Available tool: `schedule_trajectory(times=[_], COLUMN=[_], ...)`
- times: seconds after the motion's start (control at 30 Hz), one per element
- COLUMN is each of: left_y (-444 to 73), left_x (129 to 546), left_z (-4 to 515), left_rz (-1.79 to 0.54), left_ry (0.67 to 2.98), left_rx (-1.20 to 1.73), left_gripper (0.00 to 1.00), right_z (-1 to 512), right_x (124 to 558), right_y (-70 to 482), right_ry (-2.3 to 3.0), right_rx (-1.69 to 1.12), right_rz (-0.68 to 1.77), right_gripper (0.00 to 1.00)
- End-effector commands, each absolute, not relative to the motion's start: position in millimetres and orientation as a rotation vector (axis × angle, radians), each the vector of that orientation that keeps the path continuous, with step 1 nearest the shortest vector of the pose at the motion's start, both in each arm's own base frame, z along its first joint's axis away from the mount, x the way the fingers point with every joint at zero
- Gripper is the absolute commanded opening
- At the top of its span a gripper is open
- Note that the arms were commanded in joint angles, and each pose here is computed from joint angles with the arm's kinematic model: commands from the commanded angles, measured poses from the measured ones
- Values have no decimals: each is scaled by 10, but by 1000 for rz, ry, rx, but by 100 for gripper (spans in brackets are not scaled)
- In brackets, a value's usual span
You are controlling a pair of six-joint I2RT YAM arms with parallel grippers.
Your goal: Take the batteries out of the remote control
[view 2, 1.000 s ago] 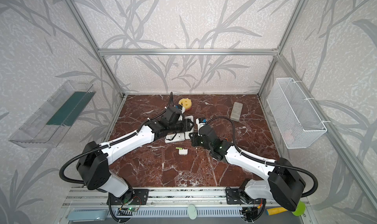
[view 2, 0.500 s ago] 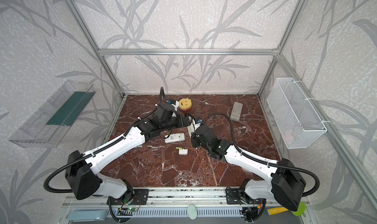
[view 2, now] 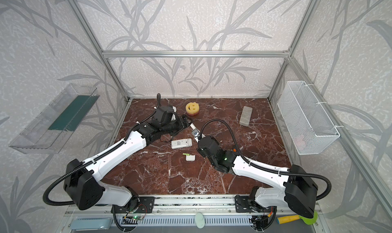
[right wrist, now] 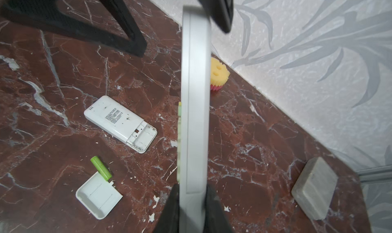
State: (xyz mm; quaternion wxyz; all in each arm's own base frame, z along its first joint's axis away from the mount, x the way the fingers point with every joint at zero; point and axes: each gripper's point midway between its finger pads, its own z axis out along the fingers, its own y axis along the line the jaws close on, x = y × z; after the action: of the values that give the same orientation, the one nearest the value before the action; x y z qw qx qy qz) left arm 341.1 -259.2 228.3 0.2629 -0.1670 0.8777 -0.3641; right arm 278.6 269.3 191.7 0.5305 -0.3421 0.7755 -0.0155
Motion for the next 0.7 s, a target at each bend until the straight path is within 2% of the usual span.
schedule_trajectory(times=[0.0, 0.2, 0.5, 0.67], left_y=[-2534, -2509, -2485, -2504], left_x=[3359, 3332, 3359, 3402], left_z=[2268, 2095, 1881, 1876], left_rz=[-1029, -1042, -1102, -1137], left_ry=[2382, 2425, 2437, 2410], left_rx=[-594, -709, -841, -836], left_gripper=[76, 62, 55, 36], right_z=[1964, 1904, 1883, 1870], right_x=[2896, 2837, 2834, 2789], right_y=[2680, 2902, 3016, 3056], right_ry=[1756, 1685, 1586, 1570], right_rx=[-864, -959, -1019, -1046], right_rz=[-209, -279, -409, -392], right_gripper=[1, 1, 3, 8])
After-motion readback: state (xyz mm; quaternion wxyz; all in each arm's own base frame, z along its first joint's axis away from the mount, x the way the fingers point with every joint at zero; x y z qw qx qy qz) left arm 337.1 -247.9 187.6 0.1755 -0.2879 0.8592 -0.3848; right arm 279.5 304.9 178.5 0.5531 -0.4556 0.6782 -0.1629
